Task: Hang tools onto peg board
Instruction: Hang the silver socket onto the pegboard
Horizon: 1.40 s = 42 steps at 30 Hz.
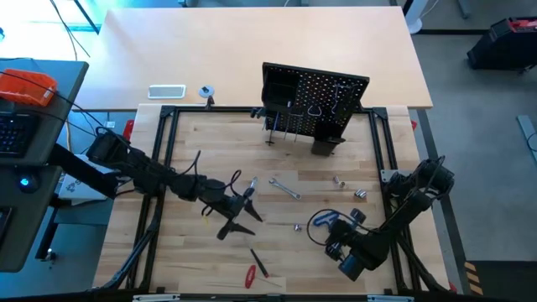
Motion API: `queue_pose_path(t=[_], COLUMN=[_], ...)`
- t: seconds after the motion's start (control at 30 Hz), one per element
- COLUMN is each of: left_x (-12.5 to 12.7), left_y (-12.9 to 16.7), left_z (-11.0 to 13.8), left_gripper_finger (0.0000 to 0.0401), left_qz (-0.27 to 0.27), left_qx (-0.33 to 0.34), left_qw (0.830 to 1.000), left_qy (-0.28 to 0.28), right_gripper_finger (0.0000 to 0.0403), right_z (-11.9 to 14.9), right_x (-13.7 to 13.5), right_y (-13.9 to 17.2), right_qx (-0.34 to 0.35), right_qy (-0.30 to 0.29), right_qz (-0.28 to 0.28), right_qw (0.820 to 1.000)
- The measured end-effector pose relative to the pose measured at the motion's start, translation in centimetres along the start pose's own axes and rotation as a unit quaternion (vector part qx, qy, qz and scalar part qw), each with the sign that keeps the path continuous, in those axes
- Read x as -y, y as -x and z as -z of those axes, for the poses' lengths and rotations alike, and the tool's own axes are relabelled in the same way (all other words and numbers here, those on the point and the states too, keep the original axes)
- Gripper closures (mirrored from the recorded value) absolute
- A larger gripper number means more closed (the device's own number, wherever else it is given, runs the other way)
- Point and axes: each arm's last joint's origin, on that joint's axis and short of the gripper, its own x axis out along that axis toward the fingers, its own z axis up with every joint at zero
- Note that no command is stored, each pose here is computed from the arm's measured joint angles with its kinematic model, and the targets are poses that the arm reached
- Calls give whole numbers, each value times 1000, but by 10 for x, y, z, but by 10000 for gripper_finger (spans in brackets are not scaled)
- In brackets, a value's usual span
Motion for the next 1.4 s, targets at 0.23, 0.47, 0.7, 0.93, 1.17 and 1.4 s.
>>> queue_pose_path(t=[0.23, 0.47, 0.7, 0.93, 1.17, 1.4], left_x=[-5, -11, -17, -20, -28, -43], left_y=[-5, -30, -60, -70, -69, -65], left_z=[4, 22, 30, 29, 27, 26], left_gripper_finger=[185, 185, 185, 185, 185, 185], left_qz=[-8, -18, -17, -17, -31, -57], left_qx=[10, -19, -35, -33, -29, -20], left_qw=[1000, 999, 999, 999, 999, 998], left_qy=[9, 29, 32, 31, 20, 32], right_gripper_finger=[403, 355, 285, 307, 390, 399], right_z=[-1, -2, 6, 15, 18, 13], right_x=[-2, -12, -10, -16, -19, -23], right_y=[1, -3, -26, -41, -44, -36], right_qx=[-3, 17, -5, 5, 13, 33], right_qy=[-16, -50, -77, -81, -83, -74], right_qz=[-10, -37, 31, 50, 44, 54], right_qw=[1000, 998, 997, 995, 995, 995])
